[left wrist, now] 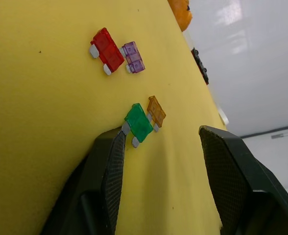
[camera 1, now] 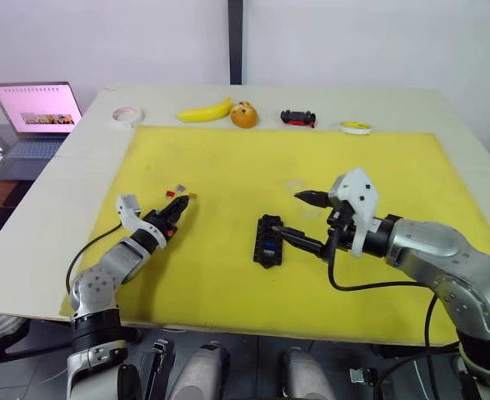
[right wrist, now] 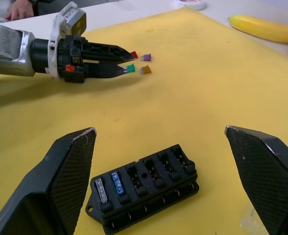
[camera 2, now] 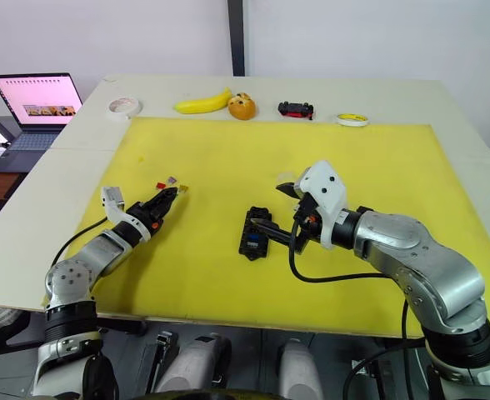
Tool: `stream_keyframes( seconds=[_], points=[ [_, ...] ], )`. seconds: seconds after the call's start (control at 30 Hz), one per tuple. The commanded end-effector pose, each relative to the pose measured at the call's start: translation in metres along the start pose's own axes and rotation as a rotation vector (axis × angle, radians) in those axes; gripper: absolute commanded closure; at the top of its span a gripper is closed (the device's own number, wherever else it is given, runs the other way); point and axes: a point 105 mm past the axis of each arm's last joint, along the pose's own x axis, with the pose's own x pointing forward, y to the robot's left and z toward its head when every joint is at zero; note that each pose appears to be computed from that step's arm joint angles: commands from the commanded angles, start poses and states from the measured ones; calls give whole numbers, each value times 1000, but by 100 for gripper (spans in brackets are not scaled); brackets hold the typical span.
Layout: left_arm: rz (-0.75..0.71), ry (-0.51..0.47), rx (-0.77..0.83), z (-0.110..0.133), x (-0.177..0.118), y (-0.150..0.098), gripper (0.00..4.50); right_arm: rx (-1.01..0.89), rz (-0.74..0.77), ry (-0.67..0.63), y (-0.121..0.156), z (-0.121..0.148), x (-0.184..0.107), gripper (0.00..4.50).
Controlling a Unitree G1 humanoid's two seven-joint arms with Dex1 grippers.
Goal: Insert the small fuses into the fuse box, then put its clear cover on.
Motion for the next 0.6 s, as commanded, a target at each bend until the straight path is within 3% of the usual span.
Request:
stream_keyframes(
  seconds=[0.03,0.17,0.3,0.6],
  points=[
    [37,53,-12,-13,4,10,195,-41,-9,-37,1,12,-4,0],
    [37,54,-17,-14,5,11,195,-42,-15,-37,0,12,-4,0],
    [37,53,-25,-14,4,11,332,-42,-18,-36,-1,12,-5,0],
    [60,50,-35,-16,3,16,332,-42,-15,-25,1,9,-8,0]
  ],
)
